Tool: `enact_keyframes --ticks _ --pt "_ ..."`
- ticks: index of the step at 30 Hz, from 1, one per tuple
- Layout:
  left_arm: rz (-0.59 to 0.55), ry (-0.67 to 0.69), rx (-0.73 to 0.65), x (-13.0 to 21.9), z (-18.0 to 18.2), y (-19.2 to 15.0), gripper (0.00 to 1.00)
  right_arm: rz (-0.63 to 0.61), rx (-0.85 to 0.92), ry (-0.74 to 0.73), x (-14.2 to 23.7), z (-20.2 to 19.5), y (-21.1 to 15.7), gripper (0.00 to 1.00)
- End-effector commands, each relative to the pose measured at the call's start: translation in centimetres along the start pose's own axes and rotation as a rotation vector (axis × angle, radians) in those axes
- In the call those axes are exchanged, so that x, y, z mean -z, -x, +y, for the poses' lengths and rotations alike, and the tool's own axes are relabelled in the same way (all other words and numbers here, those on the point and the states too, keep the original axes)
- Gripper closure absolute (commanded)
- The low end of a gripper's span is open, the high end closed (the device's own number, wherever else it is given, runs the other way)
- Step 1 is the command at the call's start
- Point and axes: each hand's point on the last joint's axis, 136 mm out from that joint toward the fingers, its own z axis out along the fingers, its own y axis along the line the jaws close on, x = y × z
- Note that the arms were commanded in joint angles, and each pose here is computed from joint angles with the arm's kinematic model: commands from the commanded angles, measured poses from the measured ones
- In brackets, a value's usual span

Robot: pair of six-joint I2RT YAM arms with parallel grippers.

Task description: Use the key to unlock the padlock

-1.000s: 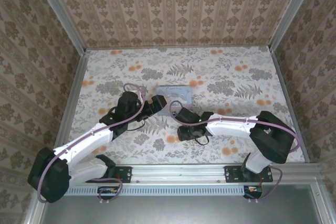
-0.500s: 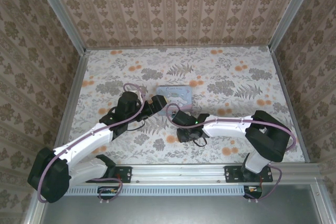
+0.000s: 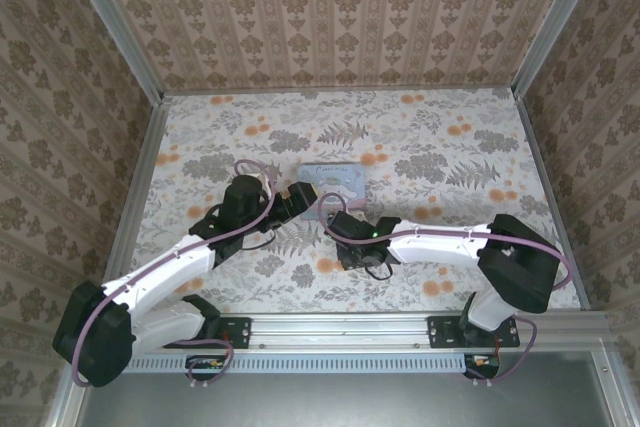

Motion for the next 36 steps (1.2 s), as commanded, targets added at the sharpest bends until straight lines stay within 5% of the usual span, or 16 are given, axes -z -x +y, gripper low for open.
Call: enact_keyframes --ticks 1,19,31,36 --pt "-0.013 -0.036 -0.024 0.5 -0.7 0.3 0.02 -0.007 -0.025 -0.05 0.0 -0.5 0.1 0.77" --pt "-0.024 -0.036 -0.015 1.0 -0.2 0.6 0.02 0.032 -0.015 -0.085 -1.9 -0.3 -0.1 0.73" --pt "-0.02 -0.031 -0.005 1.1 0.4 0.6 0.01 0.066 -0.006 -0.134 -3.5 -1.2 -0.8 0.84" --pt "-0.02 -0.035 -0.007 1.1 0.2 0.7 0.01 0.03 -0.001 -0.087 -1.9 -0.7 -0.1 0.66"
